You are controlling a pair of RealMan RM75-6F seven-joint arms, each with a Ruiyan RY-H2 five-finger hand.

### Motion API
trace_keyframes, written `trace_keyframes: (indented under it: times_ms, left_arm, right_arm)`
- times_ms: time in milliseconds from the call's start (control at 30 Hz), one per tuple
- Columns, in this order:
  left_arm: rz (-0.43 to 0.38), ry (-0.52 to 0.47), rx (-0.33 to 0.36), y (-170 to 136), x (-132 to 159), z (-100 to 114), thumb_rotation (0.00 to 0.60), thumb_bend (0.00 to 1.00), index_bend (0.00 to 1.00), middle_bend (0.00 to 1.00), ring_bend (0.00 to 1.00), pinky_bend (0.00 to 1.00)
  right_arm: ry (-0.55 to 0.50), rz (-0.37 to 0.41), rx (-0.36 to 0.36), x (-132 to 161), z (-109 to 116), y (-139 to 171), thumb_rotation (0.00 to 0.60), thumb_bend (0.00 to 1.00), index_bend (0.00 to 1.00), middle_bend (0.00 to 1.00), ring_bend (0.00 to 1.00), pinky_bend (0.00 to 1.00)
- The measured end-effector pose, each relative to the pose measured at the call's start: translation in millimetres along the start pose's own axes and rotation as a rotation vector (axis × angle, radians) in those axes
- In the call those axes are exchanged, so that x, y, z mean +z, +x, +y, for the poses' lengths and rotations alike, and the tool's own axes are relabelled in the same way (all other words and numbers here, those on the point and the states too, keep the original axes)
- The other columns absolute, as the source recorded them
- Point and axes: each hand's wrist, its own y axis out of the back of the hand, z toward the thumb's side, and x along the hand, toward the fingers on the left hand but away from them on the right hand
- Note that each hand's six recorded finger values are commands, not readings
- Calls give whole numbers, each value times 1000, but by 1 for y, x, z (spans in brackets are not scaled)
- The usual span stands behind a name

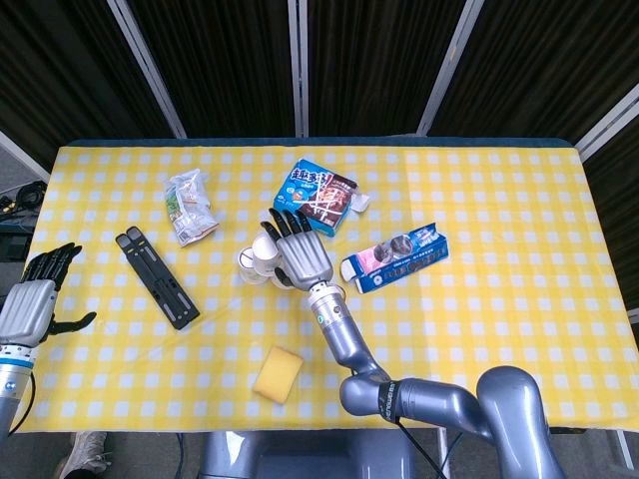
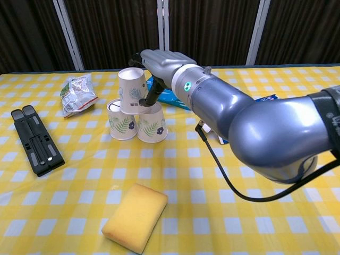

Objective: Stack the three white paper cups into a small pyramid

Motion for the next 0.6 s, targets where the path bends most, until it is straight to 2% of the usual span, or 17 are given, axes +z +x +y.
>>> trace_keyframes:
  times_ms: [333,600]
  left_arm:
    - [3,0,11,-1,-1,2,600,203,0,0,0,0]
    - [3,11,31,-3,0,5,600,203,0,0,0,0]
  right_arm:
    - [33,-7,-26,-6,15,9,600,198,70,0,0,0]
    - [89,-21,-78,-34,45,47,600,197,69,0,0,0]
